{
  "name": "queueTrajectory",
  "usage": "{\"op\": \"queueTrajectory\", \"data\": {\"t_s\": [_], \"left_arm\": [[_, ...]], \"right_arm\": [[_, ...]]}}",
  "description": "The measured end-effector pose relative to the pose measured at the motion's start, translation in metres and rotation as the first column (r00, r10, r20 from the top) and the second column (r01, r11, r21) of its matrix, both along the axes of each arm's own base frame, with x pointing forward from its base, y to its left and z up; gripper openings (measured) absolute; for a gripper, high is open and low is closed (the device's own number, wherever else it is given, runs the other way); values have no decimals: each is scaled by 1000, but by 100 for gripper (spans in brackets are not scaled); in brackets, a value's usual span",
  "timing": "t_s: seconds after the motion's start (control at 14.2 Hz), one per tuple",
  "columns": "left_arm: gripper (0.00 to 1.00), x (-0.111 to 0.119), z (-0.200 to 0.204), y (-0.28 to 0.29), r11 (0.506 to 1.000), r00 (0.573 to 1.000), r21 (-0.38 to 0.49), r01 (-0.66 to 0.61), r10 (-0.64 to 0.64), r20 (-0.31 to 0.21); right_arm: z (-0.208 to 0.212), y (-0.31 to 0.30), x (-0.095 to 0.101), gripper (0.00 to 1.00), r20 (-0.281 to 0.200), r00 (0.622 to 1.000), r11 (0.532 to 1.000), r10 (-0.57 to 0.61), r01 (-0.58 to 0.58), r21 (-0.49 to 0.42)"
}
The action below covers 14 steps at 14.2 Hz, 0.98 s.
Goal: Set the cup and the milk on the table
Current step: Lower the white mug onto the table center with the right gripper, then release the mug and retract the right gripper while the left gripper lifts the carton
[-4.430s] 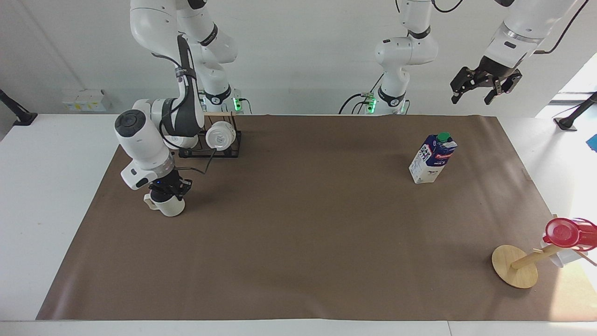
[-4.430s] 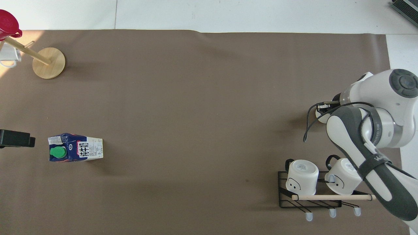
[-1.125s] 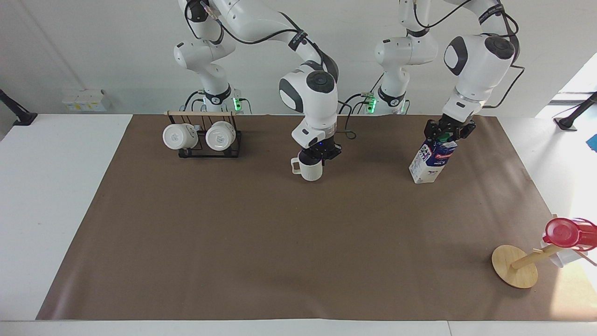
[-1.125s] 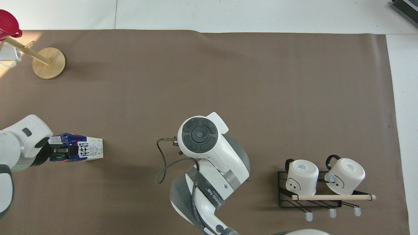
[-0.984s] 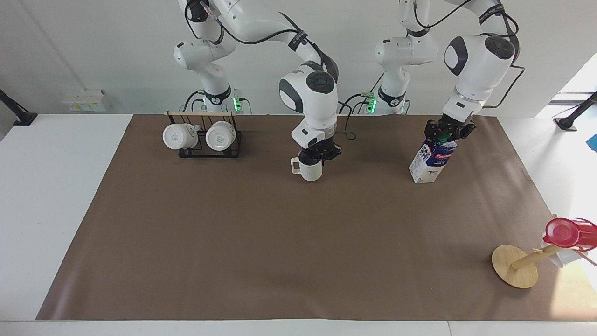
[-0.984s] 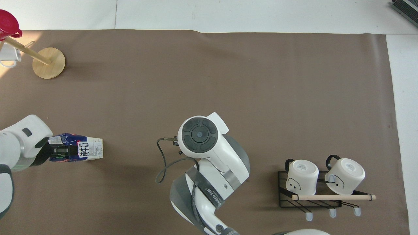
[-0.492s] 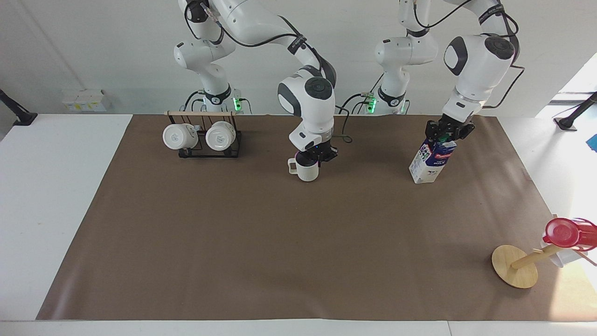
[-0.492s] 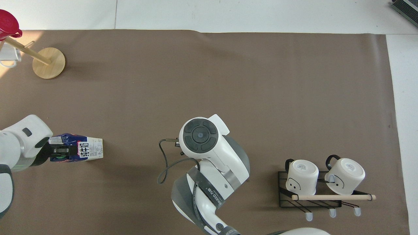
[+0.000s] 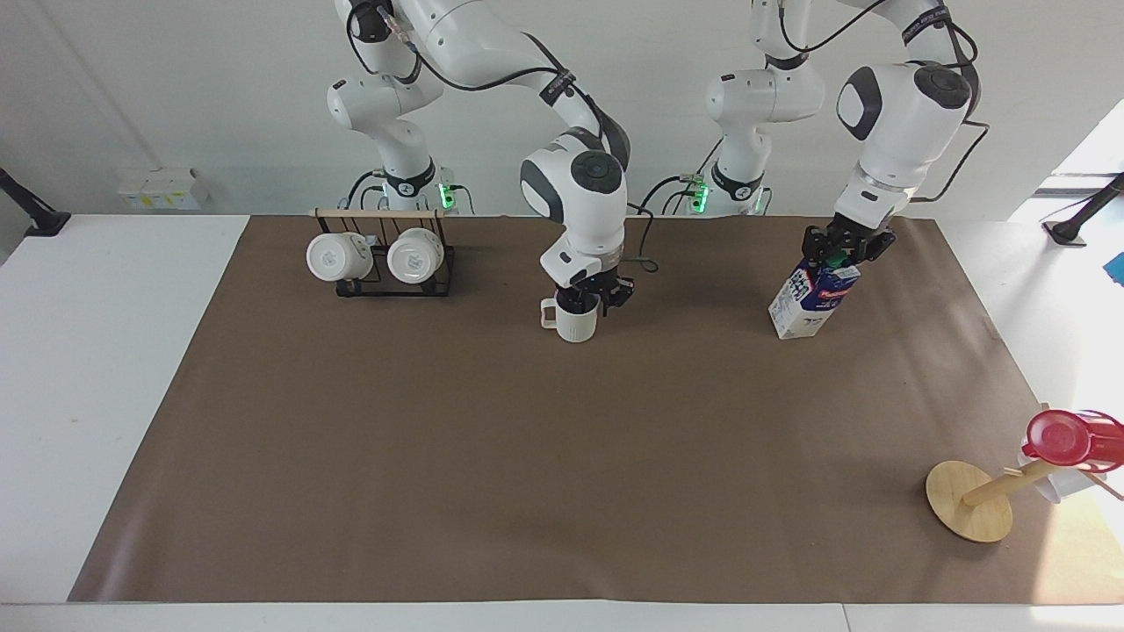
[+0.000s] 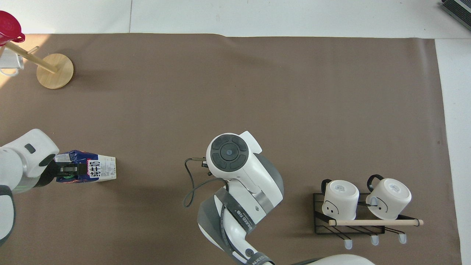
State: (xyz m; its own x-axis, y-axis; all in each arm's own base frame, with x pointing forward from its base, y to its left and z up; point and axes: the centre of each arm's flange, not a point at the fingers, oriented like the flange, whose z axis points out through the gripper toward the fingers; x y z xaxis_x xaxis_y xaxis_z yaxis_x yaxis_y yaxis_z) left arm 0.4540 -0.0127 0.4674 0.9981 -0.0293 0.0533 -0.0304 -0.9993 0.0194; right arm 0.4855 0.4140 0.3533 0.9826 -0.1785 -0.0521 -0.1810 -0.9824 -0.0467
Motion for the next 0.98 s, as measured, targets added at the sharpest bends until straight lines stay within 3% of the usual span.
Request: {"op": "queueTrajectory", "data": {"t_s": [0.28, 0.42, 0.56, 0.77, 0.98], "left_arm": [[55, 4, 16, -4, 1000, 1000, -1, -20, 20, 14], [52, 5, 20, -9, 999, 999, -1, -32, 32, 19], [52, 7, 28, -23, 999, 998, -5, -48, 49, 33], [52, 8, 47, -62, 998, 997, -18, -61, 61, 56], [52, 2, 55, -115, 997, 996, -34, -63, 65, 64]], "right_arm": [[31, -8, 13, 96, 49, 998, 998, -44, 42, 36], [81, -49, 37, 100, 103, 988, 991, -119, 111, 75], [126, -106, 54, 100, 123, 977, 983, -173, 164, 80], [172, -194, 73, 100, 159, 965, 977, -209, 199, 78], [202, -275, 79, 100, 179, 971, 987, -161, 154, 50]]}}
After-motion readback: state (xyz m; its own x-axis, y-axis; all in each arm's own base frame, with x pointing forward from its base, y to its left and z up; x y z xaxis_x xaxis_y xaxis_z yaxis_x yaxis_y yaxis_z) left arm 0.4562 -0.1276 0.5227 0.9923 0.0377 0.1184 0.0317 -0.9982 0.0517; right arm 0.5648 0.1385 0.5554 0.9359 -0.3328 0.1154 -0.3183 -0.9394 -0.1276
